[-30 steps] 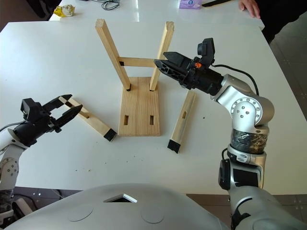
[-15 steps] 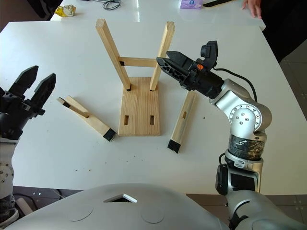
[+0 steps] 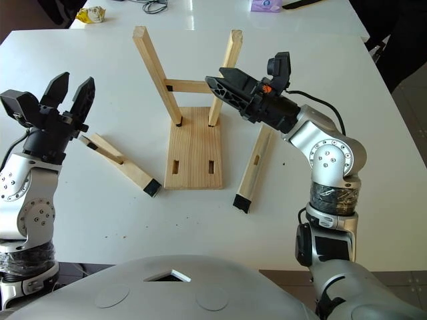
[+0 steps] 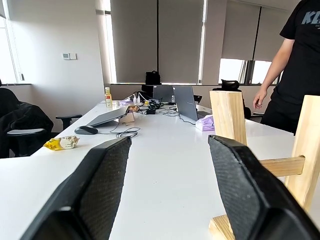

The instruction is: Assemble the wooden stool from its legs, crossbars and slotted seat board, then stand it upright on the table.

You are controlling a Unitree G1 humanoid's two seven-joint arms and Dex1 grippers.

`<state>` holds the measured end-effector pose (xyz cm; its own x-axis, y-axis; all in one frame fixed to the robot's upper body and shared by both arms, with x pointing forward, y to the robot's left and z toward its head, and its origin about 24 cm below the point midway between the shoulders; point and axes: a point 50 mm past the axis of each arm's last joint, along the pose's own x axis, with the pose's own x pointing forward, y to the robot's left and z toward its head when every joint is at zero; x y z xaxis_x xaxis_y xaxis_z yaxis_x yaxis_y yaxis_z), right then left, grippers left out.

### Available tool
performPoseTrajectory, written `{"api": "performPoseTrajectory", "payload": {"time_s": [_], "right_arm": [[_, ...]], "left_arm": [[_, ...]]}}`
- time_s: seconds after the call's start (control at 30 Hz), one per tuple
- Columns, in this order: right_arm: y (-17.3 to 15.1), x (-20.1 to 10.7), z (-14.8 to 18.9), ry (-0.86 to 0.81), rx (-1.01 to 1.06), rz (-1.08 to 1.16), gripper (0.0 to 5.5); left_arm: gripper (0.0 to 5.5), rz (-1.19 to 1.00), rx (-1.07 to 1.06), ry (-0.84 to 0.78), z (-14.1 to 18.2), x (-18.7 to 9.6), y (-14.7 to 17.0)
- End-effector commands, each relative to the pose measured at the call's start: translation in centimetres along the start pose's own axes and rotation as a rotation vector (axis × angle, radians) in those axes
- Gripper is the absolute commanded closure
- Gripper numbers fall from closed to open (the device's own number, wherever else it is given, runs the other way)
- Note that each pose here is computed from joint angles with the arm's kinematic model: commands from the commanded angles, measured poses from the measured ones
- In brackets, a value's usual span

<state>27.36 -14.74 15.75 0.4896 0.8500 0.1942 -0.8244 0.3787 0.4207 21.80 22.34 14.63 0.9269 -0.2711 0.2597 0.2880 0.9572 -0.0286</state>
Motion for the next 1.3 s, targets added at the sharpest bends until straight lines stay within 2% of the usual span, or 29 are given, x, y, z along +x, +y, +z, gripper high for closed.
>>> {"api": "performPoseTrajectory", "payload": {"time_s": [0.03,0.2,0.33,0.4,0.53,0.67,0.83,1.0,1.2,1.3], "right_arm": [[0.0,0.0,0.4,-0.018,-0.015,-0.011,1.85],[0.1,-0.6,0.3,-0.032,-0.009,-0.038,1.85],[0.2,-0.6,0.1,-0.024,-0.002,-0.041,1.85],[0.2,-0.5,0.0,-0.025,0.001,-0.041,1.85],[0.2,-0.1,0.0,-0.023,0.005,-0.031,1.85],[0.2,0.1,0.2,-0.029,0.007,-0.023,1.85],[0.4,-0.1,0.0,-0.029,0.019,-0.022,1.85],[0.6,-0.2,-0.3,-0.027,0.031,-0.024,1.85],[0.6,-0.3,-0.2,-0.036,0.033,-0.033,1.85],[0.6,-0.8,0.1,-0.051,0.017,-0.055,1.85]], "left_arm": [[2.64,-0.01,0.01,0.007,0.5,-0.5,-0.5],[2.64,-0.026,0.057,-0.101,4.0,-0.8,-1.0],[2.64,-0.041,0.055,-0.133,4.9,-0.3,-1.4],[2.64,-0.021,0.044,-0.055,3.2,-0.1,-1.1],[2.64,0.059,0.011,0.182,-2.3,-1.0,0.2],[2.64,0.092,-0.05,0.276,-5.6,-2.6,0.3],[2.64,0.057,-0.084,0.092,-2.7,-1.8,-0.6],[2.64,0.019,-0.069,-0.116,1.8,-0.5,-1.2],[2.64,0.002,-0.074,-0.351,7.6,-0.7,-1.2],[2.64,-0.091,-0.151,-0.289,7.3,-0.7,-3.6]]}}
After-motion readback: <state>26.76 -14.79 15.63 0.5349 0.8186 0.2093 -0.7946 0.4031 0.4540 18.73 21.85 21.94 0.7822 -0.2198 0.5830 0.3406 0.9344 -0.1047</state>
